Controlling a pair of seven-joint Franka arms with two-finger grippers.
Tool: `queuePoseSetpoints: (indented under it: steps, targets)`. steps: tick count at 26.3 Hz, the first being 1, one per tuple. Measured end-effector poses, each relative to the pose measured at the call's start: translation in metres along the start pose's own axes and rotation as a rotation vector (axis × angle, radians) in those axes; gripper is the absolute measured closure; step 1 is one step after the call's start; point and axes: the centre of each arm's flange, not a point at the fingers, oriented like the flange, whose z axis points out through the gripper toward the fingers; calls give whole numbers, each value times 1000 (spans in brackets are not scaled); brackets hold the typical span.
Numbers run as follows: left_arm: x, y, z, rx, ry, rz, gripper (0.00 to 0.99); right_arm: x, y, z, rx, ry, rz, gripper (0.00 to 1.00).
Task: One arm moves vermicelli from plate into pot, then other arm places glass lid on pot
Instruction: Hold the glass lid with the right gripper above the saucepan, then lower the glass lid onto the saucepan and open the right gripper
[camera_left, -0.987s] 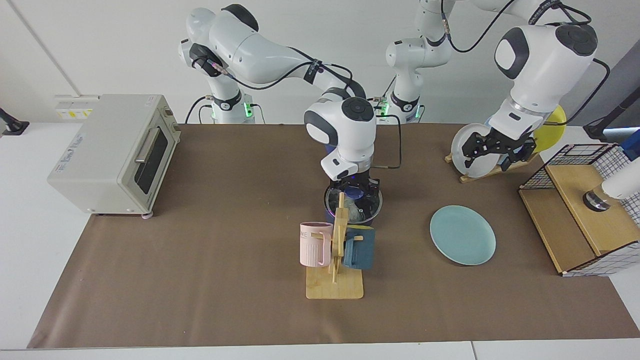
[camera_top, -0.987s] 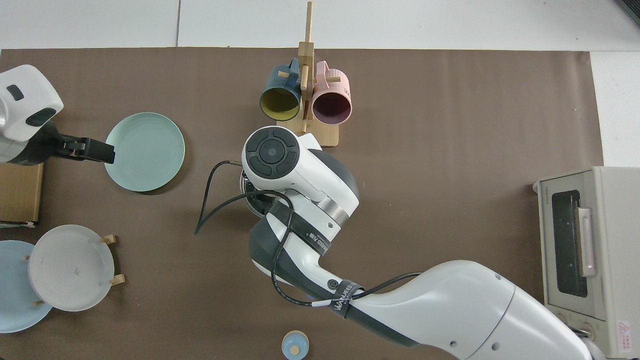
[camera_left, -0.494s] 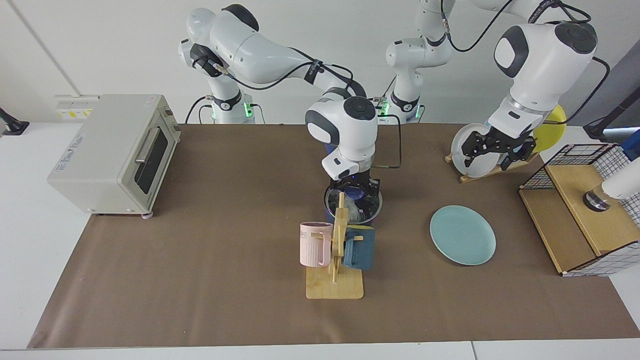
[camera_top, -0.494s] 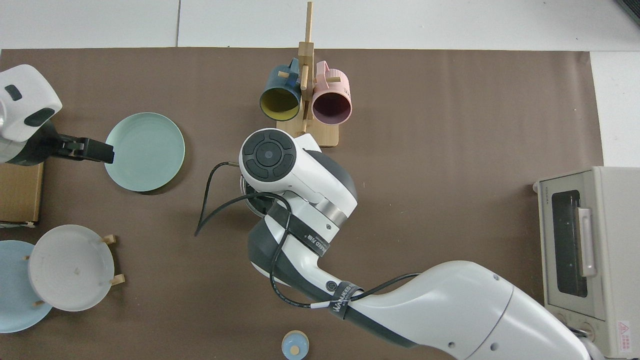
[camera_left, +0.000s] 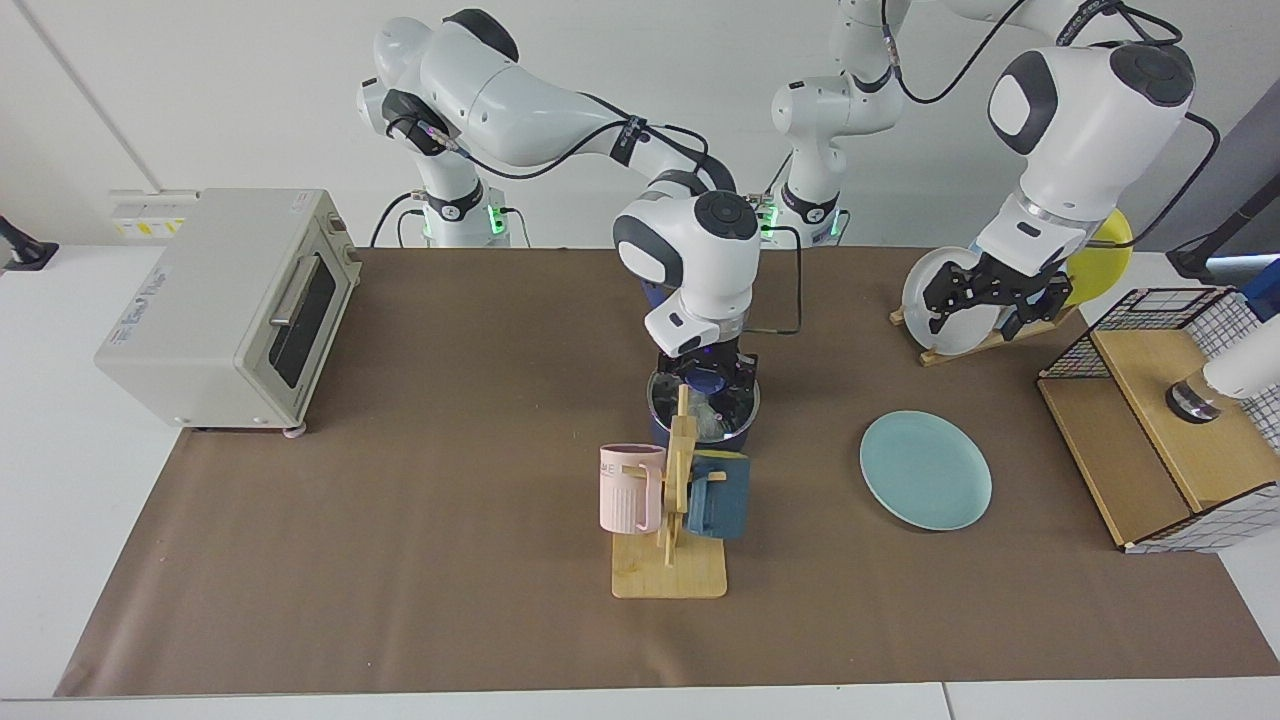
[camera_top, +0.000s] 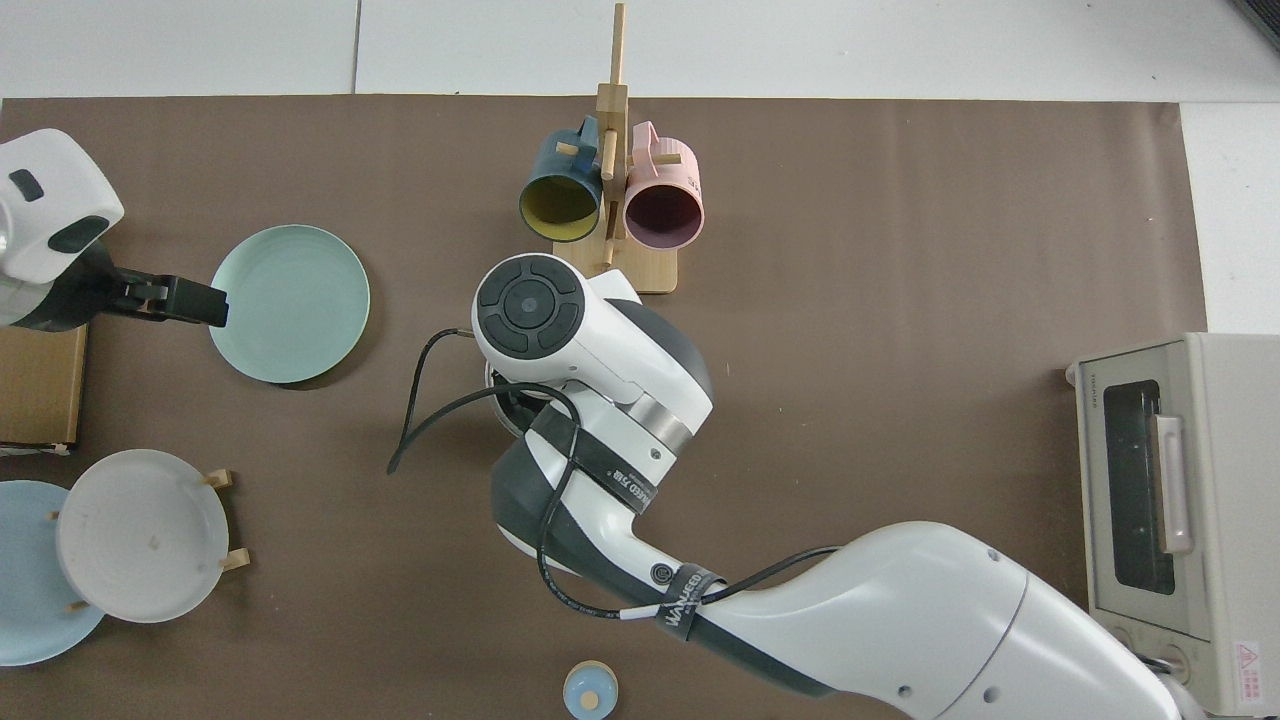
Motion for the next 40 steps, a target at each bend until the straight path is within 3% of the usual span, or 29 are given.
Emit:
queuePoseSetpoints:
  steps: [8,17,26,33,40]
  targets:
    - [-1,0,-2,1,4,0,0,0,0,1,-2,-2,1,546]
    - [-2,1,-6,2,10,0,0,3,2,11,-8,-15,5,4]
    - [-2,1,-7,3,11,0,0,8,5,-12,-3,-26,16,0]
    - [-3,1,-9,3,14,0,0,15,17,-62,22,-21,29,0]
    - [-3,1,-9,3,15,0,0,29,46,-111,16,13,-17,0]
